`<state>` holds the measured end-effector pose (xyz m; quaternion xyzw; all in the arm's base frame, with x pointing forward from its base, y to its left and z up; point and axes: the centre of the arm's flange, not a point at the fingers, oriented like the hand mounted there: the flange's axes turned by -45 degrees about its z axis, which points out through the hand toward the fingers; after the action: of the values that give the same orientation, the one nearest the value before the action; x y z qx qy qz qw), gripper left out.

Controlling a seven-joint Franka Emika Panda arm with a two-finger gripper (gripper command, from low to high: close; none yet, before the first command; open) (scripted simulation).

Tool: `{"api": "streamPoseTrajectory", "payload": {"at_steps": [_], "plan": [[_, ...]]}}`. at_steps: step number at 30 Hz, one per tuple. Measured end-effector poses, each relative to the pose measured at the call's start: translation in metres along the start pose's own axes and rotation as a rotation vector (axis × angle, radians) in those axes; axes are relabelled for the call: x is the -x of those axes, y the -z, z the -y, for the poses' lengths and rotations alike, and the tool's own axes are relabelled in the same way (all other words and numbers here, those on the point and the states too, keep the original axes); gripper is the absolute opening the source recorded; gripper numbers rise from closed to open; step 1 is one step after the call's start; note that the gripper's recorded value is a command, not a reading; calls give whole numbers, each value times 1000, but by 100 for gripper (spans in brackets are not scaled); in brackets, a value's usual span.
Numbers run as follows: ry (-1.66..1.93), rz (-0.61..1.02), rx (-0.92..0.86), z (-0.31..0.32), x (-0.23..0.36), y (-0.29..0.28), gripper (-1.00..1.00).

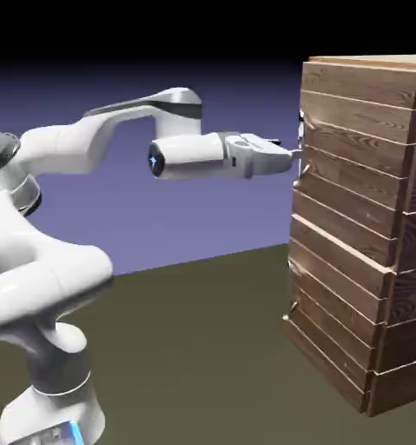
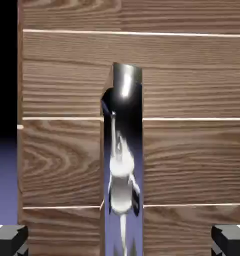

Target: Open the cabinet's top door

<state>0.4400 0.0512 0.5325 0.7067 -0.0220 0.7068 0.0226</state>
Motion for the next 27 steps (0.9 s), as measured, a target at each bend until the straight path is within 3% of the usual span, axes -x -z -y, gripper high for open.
{"api": "streamPoseTrajectory", "payload": {"at_steps": [1, 27], "plan": [[-1, 0, 0, 0, 0, -6, -100], [-1, 0, -671, -144, 0, 118, -100]]}}
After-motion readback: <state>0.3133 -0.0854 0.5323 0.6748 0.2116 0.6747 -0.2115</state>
